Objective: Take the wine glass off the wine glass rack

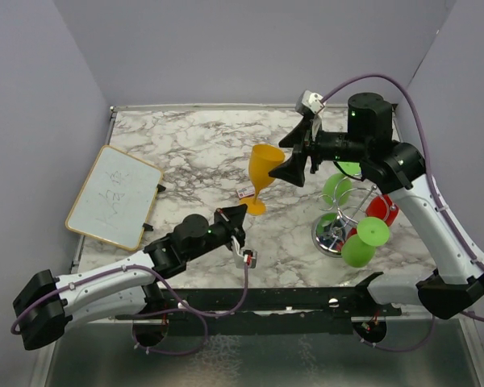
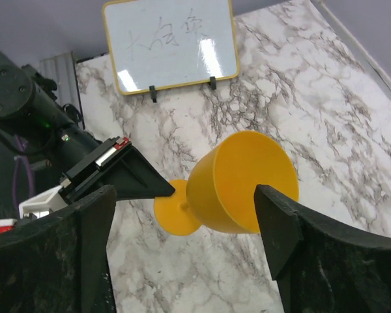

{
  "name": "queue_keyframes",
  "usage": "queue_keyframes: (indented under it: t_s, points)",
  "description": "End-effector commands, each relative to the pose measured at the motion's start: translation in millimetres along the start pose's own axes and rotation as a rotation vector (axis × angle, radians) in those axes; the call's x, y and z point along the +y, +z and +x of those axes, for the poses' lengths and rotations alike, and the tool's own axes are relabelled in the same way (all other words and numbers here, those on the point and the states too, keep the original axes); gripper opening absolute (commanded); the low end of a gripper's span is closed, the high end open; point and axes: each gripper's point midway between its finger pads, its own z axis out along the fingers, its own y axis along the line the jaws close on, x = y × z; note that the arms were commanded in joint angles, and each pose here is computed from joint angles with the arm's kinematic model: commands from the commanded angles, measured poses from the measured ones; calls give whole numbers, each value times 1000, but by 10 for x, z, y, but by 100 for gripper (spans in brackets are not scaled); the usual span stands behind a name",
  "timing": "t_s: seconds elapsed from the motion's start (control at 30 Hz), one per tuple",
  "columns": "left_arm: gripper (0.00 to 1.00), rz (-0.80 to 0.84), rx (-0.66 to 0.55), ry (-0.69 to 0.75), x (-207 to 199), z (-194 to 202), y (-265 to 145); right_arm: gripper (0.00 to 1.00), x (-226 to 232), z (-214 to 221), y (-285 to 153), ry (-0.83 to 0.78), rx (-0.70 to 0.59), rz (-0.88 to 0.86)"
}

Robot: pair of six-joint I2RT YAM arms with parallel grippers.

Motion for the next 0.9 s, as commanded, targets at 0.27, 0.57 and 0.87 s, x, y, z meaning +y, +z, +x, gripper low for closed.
queue_keyframes:
  t_s: [0.27, 0.57, 0.87]
  points:
    - [0, 4, 5, 35, -53, -33, 30, 72, 159, 242, 226, -29, 51, -200]
    - [0, 15, 18, 41, -87, -12, 45, 49, 224, 443, 297, 51, 117, -272]
    - [0, 1, 9, -38, -41, -43, 29, 1, 277, 359, 255, -38, 47, -289]
